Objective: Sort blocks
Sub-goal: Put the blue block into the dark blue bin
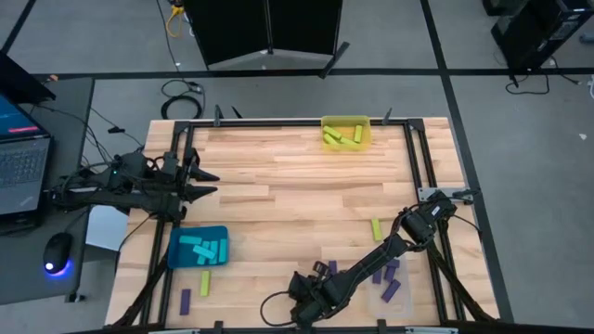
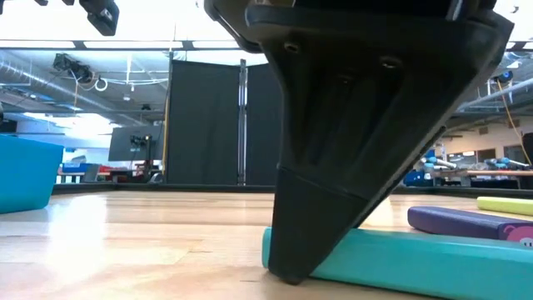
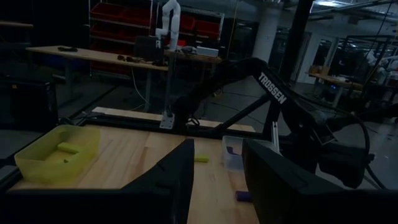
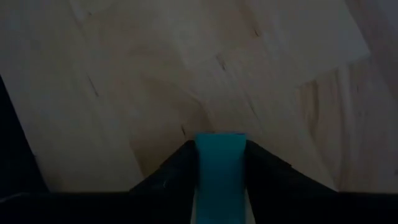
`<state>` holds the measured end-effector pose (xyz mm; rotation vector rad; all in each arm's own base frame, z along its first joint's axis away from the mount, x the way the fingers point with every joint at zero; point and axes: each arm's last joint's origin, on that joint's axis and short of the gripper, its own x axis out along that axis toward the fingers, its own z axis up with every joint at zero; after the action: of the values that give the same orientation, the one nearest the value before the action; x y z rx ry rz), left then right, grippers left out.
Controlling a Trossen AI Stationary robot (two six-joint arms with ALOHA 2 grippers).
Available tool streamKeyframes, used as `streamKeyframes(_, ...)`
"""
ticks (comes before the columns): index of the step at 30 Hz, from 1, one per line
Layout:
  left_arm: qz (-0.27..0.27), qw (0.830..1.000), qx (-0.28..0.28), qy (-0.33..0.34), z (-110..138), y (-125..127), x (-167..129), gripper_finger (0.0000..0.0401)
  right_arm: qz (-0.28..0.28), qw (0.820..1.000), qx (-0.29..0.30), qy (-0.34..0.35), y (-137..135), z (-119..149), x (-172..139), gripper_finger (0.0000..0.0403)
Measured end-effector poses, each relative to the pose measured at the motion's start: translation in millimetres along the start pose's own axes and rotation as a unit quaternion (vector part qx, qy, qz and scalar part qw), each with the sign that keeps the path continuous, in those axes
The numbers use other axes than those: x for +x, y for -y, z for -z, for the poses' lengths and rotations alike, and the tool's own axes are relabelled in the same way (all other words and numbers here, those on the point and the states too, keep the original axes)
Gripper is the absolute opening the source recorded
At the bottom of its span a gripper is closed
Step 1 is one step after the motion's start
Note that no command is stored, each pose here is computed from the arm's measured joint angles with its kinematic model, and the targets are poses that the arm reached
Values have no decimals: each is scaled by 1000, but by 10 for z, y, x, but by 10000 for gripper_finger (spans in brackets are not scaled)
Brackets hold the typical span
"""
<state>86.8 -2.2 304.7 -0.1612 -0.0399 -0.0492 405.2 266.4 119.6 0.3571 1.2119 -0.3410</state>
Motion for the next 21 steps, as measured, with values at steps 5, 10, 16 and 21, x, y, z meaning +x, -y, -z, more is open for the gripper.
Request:
streamKeyframes(5, 0, 1000, 0, 1, -1, 0, 0, 143, 4, 999, -30, 32, 12, -76, -128, 119)
streamKeyframes(10, 0, 1000, -2, 1, -1, 0, 0, 143, 41, 993, -48, 102, 149, -322, -297, 119)
streamKeyframes(16, 0, 1000, -8, 1, -2, 0, 0, 143, 1, 974, -82, 213, 232, -847, -430, 119)
streamKeyframes(21, 1, 1000, -16, 2, -5, 1, 0, 143, -58, 928, -79, 360, 381, -1475, -512, 119)
